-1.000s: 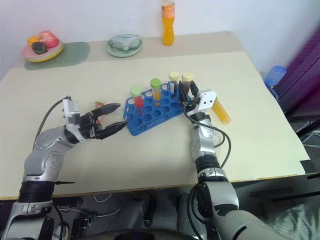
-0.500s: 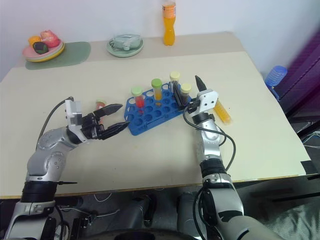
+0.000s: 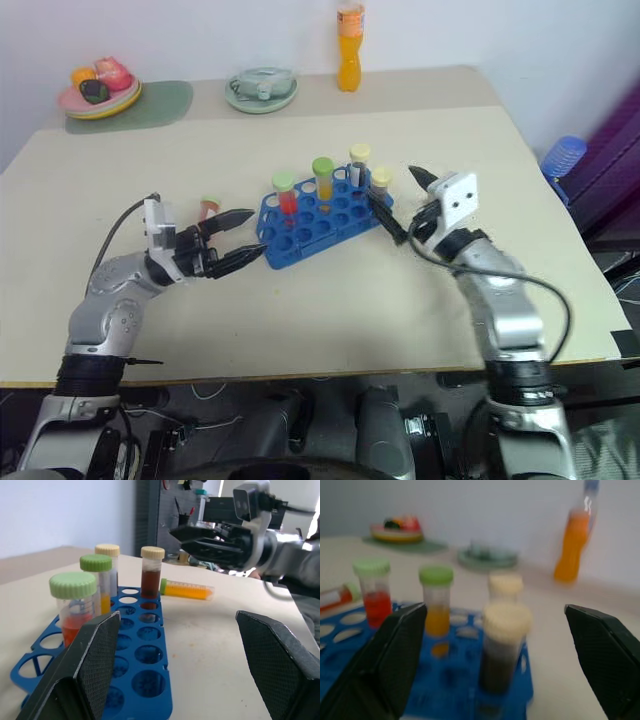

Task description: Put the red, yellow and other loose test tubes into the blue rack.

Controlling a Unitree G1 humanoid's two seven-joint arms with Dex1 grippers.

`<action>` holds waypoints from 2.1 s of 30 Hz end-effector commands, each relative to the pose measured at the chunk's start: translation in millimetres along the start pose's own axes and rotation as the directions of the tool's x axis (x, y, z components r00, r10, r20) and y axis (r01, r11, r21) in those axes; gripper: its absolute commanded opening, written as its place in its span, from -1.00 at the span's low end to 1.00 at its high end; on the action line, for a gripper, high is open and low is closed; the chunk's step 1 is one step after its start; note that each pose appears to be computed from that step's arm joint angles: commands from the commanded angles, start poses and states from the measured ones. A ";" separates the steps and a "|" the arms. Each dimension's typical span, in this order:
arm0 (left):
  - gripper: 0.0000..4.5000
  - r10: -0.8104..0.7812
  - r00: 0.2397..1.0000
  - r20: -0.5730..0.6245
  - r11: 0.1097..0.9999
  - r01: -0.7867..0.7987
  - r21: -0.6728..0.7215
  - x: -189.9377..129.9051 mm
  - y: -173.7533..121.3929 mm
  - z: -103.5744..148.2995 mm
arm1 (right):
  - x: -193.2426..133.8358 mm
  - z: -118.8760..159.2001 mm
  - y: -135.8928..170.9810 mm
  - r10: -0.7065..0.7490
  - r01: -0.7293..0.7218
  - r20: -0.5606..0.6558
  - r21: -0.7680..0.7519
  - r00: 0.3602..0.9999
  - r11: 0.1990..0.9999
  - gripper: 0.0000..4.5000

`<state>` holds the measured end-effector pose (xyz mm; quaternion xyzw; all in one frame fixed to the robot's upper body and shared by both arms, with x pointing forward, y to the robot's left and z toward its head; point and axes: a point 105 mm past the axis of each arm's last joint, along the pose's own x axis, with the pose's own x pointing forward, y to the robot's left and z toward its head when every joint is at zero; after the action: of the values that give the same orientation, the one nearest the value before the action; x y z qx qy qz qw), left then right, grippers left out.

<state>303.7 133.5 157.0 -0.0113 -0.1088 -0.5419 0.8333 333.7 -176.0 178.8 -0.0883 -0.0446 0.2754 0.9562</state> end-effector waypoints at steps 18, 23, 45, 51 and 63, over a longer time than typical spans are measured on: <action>0.69 -0.057 0.998 0.013 0.998 0.056 0.040 8.7 -2.7 3.5 | -10.7 -29.1 -104.6 -0.090 0.156 -0.637 0.049 0.766 0.987 0.99; 0.69 -0.057 0.998 0.010 0.998 0.057 0.036 8.6 -5.2 3.4 | -1.9 -33.1 -112.3 -0.068 0.150 -0.680 0.062 0.730 0.987 0.99; 0.69 -0.028 0.999 -0.016 0.999 0.028 0.020 6.7 -12.3 9.3 | 8.3 -55.0 -116.0 0.027 0.103 -0.796 0.112 0.605 0.988 0.99; 0.69 -0.027 0.999 -0.023 1.000 0.027 0.013 7.4 -14.4 9.5 | 16.3 -61.7 -108.6 0.026 0.095 -0.814 0.100 0.580 0.990 0.17; 0.69 -0.006 1.000 -0.027 1.000 0.007 0.015 7.4 -15.8 11.0 | 20.4 -61.5 -94.0 0.160 -0.231 -0.767 0.016 0.621 0.973 -0.66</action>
<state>293.5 120.5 158.3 -0.0062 -0.0834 -0.5443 0.8347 408.8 -262.3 133.0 -0.2204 0.3877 0.2663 0.8545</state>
